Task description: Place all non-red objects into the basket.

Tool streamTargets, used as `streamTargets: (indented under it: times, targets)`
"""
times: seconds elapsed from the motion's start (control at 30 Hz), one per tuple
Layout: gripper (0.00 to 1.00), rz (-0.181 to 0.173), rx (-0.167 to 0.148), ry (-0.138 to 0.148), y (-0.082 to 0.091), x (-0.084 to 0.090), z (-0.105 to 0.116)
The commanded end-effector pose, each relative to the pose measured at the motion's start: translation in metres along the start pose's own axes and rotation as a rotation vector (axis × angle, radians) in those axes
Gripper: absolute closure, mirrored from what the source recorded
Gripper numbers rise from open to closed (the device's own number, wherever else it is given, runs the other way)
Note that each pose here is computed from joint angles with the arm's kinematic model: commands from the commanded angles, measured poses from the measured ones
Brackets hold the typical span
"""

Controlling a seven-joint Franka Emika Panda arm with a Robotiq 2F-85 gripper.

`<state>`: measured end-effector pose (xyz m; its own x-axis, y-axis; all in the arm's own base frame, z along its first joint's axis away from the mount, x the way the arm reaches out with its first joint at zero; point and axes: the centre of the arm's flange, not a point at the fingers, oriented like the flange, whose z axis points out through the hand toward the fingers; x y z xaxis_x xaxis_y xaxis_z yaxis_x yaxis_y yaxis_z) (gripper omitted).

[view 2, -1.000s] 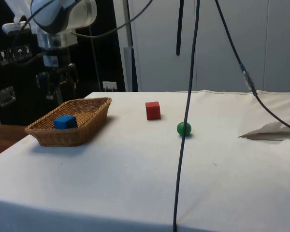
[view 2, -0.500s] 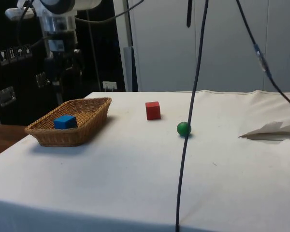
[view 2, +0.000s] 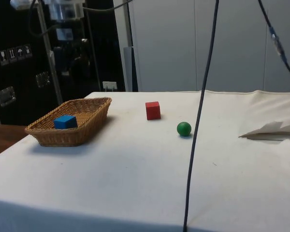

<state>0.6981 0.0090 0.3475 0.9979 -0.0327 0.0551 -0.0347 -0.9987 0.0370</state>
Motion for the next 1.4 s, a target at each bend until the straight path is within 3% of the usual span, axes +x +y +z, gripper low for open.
streamTargets:
  times: [0.0,0.13,0.17,0.2,0.43,0.47,0.73,0.77,0.8,1.03,1.07,1.17,1.37]
  targets:
    - [0.00,0.000,-0.009,0.002,0.001,-0.008,-0.005]
    - [0.00,-0.008,-0.017,-0.002,0.004,-0.019,-0.014]
    - [0.00,-0.010,-0.010,-0.005,0.003,-0.013,-0.011]
    - [0.00,-0.011,-0.019,-0.004,0.004,-0.021,-0.016]
    - [0.00,-0.023,-0.032,-0.008,0.009,-0.038,-0.030]
    - [0.00,-0.025,-0.025,-0.012,0.008,-0.033,-0.027]
    - [0.00,-0.037,-0.049,-0.017,0.016,-0.060,-0.042]
    - [0.00,-0.038,-0.041,-0.021,0.015,-0.053,-0.039]
    - [0.00,-0.038,-0.051,-0.018,0.017,-0.062,-0.043]
    - [0.00,-0.047,-0.051,-0.032,0.023,-0.084,-0.050]
    - [0.00,-0.049,-0.045,-0.034,0.022,-0.078,-0.048]
    - [0.00,-0.051,-0.047,-0.042,0.024,-0.095,-0.052]
    - [0.00,-0.058,-0.036,-0.056,0.025,-0.113,-0.051]
